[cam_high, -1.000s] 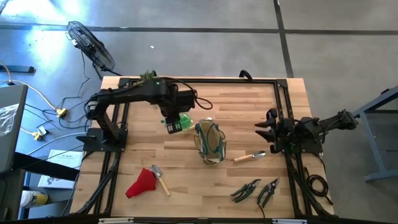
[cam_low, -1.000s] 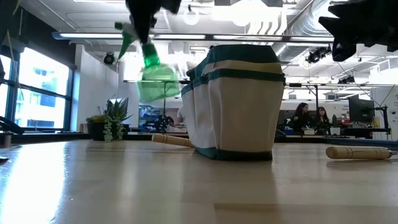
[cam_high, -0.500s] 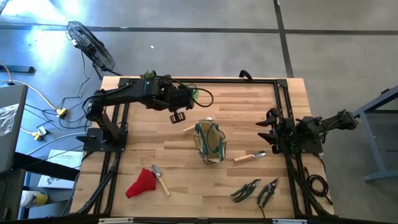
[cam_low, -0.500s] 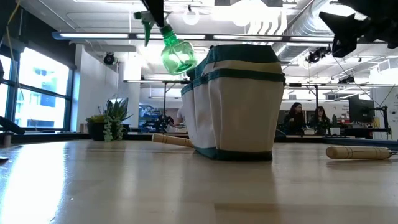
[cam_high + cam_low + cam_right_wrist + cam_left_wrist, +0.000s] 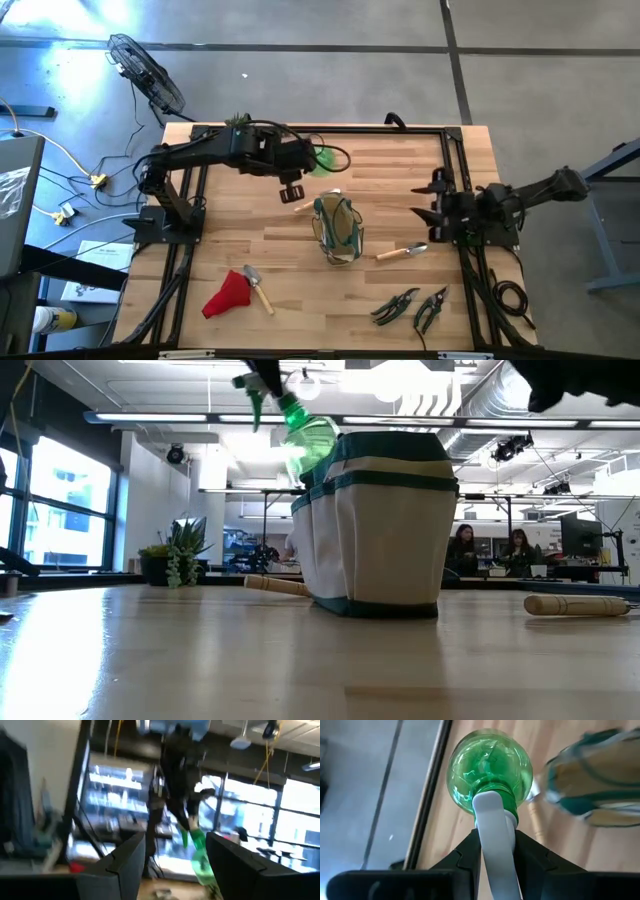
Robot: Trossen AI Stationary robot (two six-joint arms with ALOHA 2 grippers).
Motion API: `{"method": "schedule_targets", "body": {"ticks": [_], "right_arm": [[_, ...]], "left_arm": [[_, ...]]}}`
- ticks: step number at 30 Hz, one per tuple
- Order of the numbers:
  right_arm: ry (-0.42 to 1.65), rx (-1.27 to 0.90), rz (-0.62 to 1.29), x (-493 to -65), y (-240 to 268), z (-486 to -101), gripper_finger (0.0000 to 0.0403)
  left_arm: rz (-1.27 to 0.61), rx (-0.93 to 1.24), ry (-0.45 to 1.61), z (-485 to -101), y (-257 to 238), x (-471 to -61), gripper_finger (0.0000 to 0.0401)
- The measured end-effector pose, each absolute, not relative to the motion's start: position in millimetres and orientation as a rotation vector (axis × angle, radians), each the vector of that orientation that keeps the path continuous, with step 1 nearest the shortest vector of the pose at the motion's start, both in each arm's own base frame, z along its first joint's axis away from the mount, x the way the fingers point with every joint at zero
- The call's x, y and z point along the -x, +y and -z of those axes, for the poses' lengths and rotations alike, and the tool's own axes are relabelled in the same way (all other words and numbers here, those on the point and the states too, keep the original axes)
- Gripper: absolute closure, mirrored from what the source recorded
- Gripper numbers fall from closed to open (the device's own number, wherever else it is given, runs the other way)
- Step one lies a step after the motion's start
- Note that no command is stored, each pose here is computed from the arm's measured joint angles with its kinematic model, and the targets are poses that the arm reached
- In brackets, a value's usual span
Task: Pick & Place Garden tools in Gardening bag
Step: Put the green spray bottle into the light brown gardening bag
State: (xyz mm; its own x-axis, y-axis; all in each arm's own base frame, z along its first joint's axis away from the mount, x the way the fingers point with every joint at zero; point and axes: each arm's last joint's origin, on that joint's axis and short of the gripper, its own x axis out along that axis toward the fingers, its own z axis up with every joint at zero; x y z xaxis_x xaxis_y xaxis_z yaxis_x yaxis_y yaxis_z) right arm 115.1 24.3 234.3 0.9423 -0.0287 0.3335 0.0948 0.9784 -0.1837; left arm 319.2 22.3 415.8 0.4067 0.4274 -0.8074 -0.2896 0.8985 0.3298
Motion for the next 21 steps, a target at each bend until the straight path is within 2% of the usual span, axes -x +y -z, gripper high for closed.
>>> {"method": "schedule_targets", "body": {"ticks": [9, 15, 21], "right_arm": [[-0.095, 0.241, 0.294, -174.8, 34.8, -273.6, 0.0203], [0.069, 0.318, 0.411, -213.2, 45.5, -287.6, 0.0203], [0.11, 0.389, 0.421, -236.6, 55.3, -293.4, 0.0203]], "left_arm": [[-0.417, -0.158, 0.968, -418.7, 22.2, -329.2, 0.032], [-0.418, -0.164, 0.978, -409.4, 22.4, -333.8, 0.032], [-0.417, -0.166, 0.984, -402.5, 22.5, -336.9, 0.032]]}}
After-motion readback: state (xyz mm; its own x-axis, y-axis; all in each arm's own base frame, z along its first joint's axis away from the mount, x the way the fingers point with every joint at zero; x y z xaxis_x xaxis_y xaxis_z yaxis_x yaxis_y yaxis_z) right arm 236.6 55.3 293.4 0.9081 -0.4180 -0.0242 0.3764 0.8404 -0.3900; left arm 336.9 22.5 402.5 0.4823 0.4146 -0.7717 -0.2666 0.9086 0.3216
